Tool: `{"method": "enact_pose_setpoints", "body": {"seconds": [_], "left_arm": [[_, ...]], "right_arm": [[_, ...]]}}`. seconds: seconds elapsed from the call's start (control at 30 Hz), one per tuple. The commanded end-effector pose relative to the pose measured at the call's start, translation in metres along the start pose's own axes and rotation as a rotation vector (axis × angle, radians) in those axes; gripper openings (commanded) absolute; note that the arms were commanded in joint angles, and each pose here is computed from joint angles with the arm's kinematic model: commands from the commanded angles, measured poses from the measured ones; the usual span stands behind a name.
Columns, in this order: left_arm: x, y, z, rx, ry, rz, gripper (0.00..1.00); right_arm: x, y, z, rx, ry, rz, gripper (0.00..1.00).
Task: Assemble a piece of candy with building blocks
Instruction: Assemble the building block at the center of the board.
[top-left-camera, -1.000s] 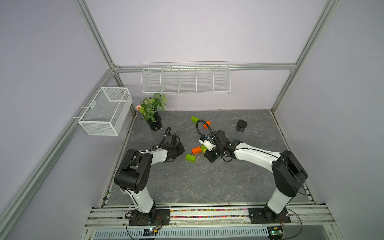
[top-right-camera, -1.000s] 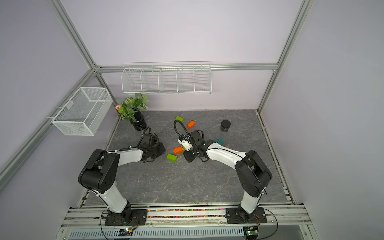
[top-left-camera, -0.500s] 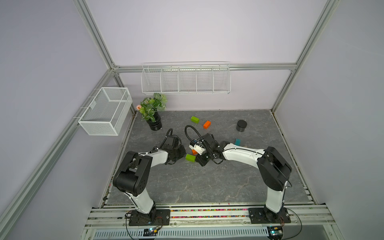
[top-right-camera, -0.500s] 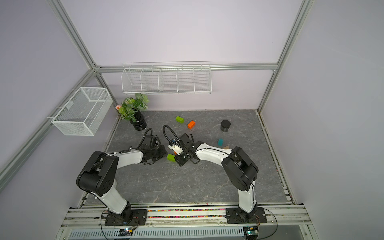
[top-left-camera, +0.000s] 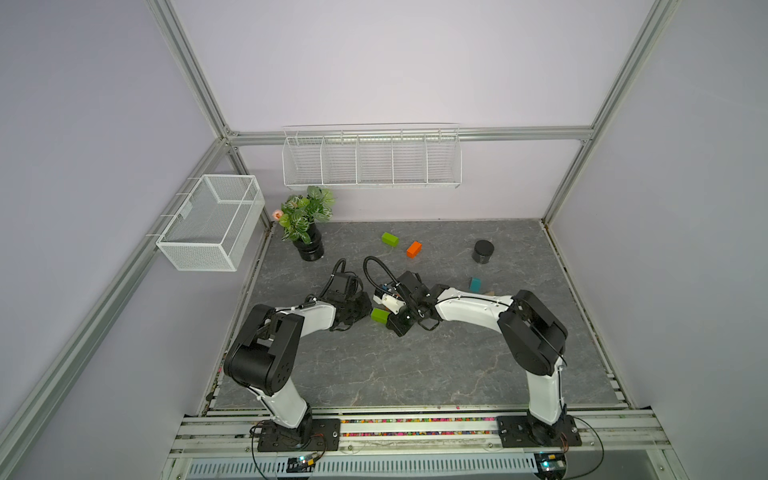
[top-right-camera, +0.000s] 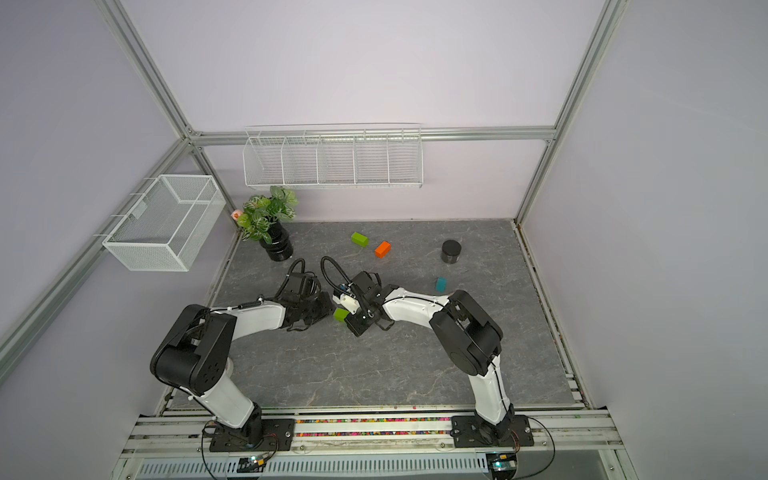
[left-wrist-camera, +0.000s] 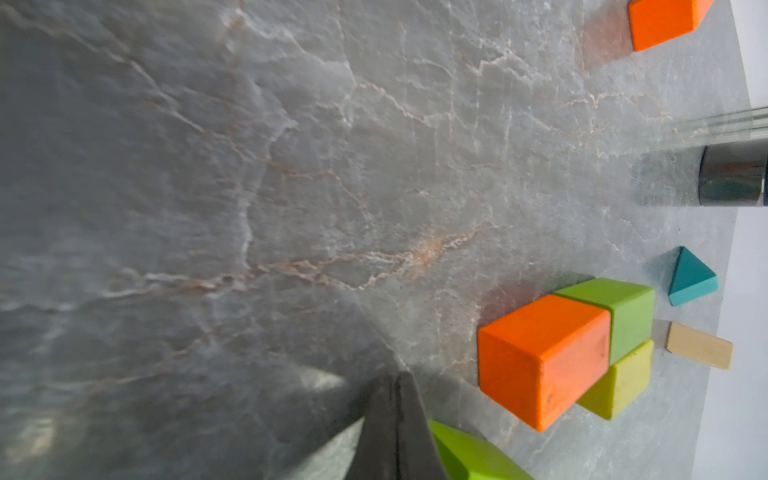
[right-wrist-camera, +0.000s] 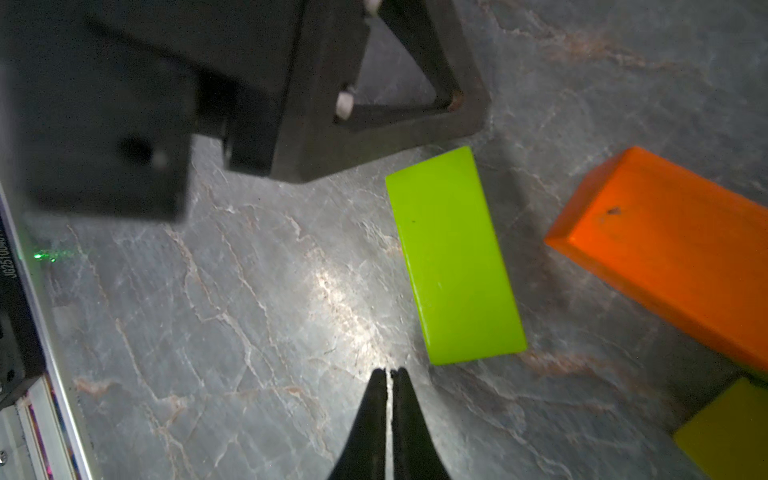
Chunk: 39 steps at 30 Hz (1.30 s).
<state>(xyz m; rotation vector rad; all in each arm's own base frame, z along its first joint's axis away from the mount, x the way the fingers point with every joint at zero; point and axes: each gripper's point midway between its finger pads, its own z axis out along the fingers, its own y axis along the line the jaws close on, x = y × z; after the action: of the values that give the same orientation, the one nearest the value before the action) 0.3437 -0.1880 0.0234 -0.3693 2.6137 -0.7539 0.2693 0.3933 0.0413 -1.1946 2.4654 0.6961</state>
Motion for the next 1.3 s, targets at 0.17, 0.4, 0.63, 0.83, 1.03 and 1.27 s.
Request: {"method": "enact_pose_setpoints", "body": {"seconds": [0.17,0.4,0.63,0.83,1.03,1.27], "left_arm": [[0.033,0.005,0.006,-0.034,0.091,-0.01,0.0],[0.039,0.006,0.008,-0.031,0.1,-0.022,0.0],[0.041,0.004,0.011,-0.023,0.108,-0.026,0.0],[0.042,0.001,0.013,-0.013,0.109,-0.027,0.0],[0.044,0.001,0.017,-0.009,0.118,-0.034,0.0],[0.045,0.0,0.02,-0.004,0.124,-0.04,0.0]], "right_arm": [[-0.003,0.001,0.006,-0.004,0.0,0.014,0.1],[0.005,-0.01,0.013,0.042,0.034,0.012,0.09],[0.014,-0.025,0.016,0.107,0.066,0.014,0.08],[0.012,-0.036,0.011,0.138,0.056,0.027,0.08],[0.011,-0.051,0.006,0.172,0.049,0.042,0.08],[0.01,-0.061,0.005,0.183,0.04,0.059,0.08]]}}
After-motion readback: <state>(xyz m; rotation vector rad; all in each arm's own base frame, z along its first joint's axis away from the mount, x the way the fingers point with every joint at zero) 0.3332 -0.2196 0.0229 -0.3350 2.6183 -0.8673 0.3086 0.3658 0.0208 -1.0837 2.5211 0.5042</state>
